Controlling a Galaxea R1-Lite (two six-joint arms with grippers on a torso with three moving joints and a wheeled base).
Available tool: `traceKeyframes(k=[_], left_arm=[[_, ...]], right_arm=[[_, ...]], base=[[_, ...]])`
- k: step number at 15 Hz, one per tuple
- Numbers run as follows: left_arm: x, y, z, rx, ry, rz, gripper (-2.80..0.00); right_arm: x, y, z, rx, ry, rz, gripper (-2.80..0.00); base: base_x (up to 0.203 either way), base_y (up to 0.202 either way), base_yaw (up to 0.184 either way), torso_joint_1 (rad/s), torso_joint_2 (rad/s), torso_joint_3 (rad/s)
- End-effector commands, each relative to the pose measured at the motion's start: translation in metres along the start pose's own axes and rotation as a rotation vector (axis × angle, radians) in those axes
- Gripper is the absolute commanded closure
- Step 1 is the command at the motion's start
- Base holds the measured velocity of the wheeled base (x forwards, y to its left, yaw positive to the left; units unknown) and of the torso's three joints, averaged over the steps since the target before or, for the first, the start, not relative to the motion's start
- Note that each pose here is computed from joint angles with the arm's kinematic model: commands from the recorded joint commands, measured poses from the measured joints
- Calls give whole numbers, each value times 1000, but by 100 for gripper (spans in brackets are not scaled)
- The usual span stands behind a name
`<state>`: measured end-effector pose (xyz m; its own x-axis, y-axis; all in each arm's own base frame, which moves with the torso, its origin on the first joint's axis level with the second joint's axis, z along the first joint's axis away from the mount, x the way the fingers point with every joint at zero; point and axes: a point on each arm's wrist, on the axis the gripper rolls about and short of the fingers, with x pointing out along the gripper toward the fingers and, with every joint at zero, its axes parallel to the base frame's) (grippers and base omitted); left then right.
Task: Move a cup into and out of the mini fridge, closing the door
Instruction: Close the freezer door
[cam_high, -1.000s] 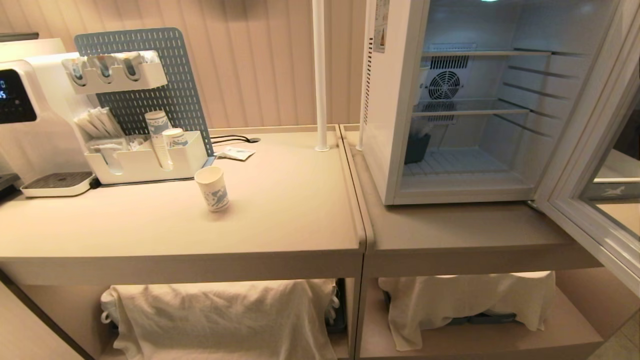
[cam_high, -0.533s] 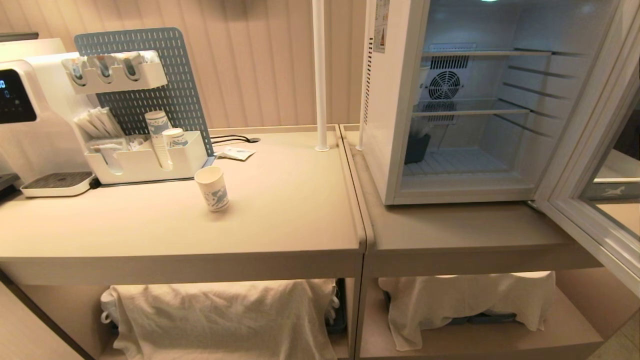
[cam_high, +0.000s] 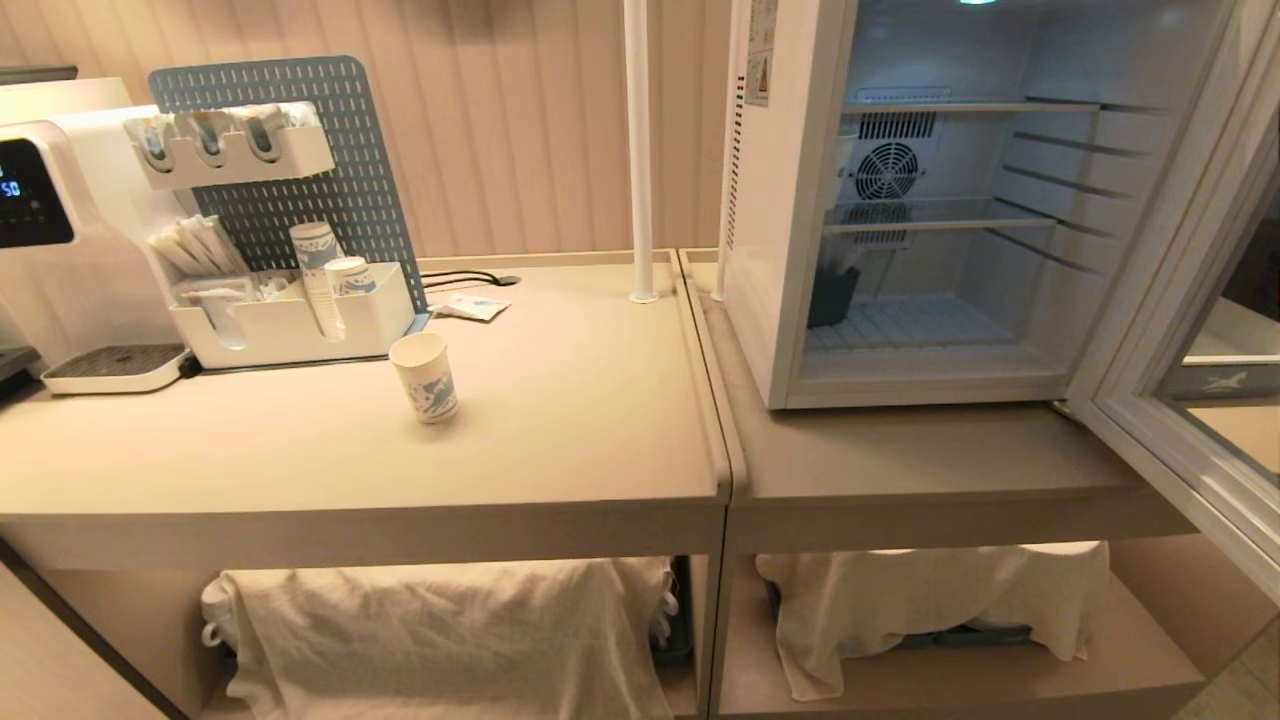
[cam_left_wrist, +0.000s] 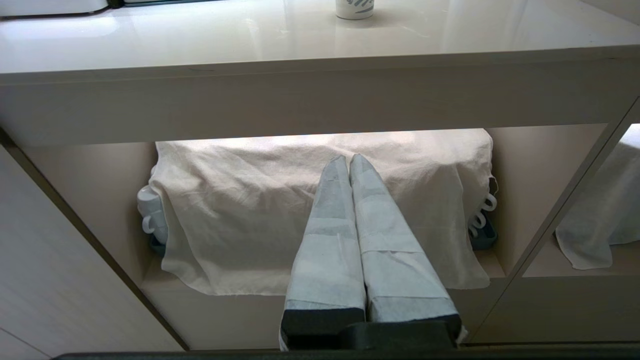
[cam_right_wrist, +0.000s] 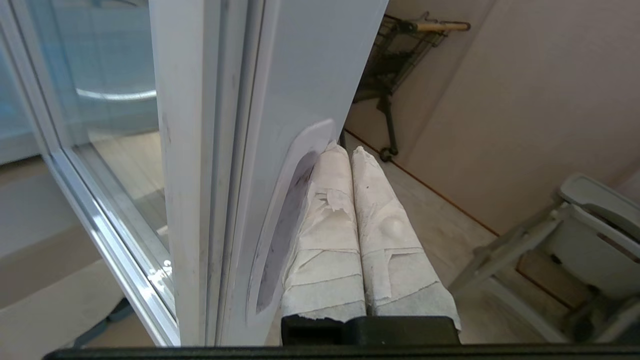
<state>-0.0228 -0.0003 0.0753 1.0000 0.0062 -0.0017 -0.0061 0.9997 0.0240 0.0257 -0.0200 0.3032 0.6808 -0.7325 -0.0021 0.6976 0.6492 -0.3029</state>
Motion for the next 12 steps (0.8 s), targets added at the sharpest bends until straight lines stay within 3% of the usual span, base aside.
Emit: traceKeyframes(k=[1, 12], left_arm=[[0, 0, 0, 1, 0, 0, 0], [0, 0, 0, 1, 0, 0, 0]], right_arm=[[0, 0, 0, 3, -6, 16, 0], [0, 7, -4, 21, -12, 193, 0]], base=[[0, 0, 0, 0, 0, 0], [0, 0, 0, 0, 0, 0]])
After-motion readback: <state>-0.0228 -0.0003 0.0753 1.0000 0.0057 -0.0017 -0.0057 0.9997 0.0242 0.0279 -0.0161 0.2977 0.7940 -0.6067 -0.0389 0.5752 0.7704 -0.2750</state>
